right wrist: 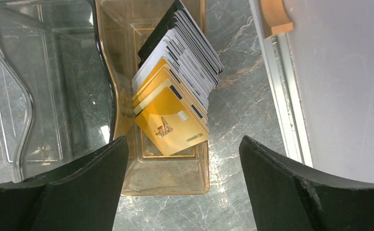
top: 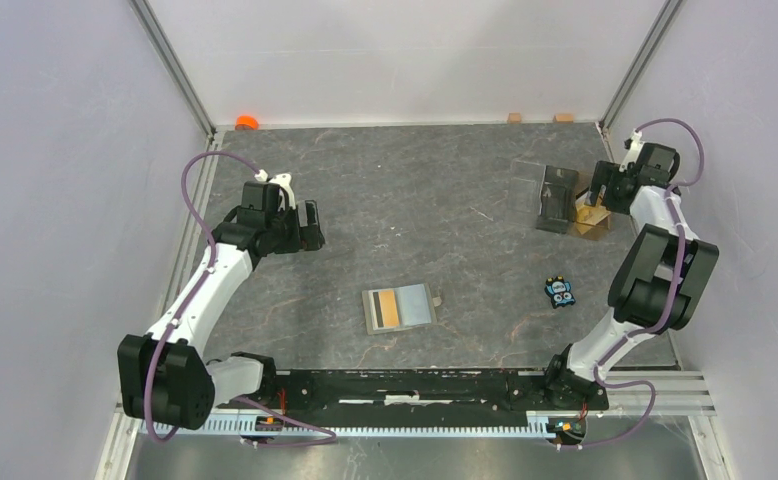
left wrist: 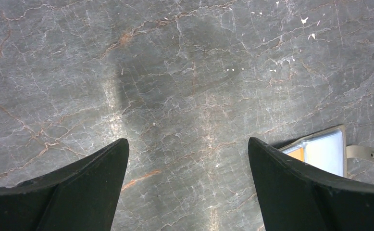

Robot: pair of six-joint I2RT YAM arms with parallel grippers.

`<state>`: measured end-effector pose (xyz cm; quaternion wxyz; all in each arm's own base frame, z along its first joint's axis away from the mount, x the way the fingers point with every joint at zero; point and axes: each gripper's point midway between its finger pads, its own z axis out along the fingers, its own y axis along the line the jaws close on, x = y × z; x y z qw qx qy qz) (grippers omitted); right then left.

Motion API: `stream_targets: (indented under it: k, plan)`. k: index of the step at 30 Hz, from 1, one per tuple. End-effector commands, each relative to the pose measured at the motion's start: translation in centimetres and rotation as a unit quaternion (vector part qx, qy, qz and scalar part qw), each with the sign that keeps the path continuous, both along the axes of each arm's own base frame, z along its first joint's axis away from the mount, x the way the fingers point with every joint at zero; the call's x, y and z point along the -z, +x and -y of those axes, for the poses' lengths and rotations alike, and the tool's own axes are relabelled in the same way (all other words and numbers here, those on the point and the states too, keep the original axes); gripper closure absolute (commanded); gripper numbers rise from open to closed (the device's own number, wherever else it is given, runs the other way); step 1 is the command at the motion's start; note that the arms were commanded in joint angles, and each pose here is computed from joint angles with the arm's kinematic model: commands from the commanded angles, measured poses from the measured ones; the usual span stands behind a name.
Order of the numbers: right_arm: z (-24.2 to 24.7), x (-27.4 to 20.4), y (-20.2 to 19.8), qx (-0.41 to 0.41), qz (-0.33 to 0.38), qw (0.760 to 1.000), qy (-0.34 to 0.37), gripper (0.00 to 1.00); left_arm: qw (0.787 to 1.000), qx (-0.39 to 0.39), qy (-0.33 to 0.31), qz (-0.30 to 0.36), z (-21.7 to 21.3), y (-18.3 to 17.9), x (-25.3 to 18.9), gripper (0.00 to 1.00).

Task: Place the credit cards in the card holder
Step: Pick up the credit card from the storage box.

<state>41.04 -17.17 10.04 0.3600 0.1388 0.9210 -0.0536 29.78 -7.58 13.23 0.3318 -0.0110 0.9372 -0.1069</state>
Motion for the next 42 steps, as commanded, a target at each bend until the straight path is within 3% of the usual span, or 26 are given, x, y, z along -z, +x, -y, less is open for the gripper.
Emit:
stream_targets:
  k: [1,17,26,42]
  plan:
    - [0.0,-0.2,0.9,-0.011,0.009,1.0,0.026,0.11,1.0,0.017,0.002,0.013,0.0,0.4,-0.4,0.0]
    - [1.1,2.0,2.1,0.001,0.014,0.995,0.094,0.3,1.0,0.018,0.0,0.008,0.1,0.3,-0.2,0.0]
    - [2.0,3.1,2.0,0.02,0.004,0.995,0.101,0.38,1.0,0.019,-0.002,0.008,0.1,0.3,-0.2,0.0]
    - [4.2,0.9,1.7,0.056,0.057,0.992,0.103,0.52,1.0,0.024,-0.011,0.002,0.4,0.1,0.0,0.0]
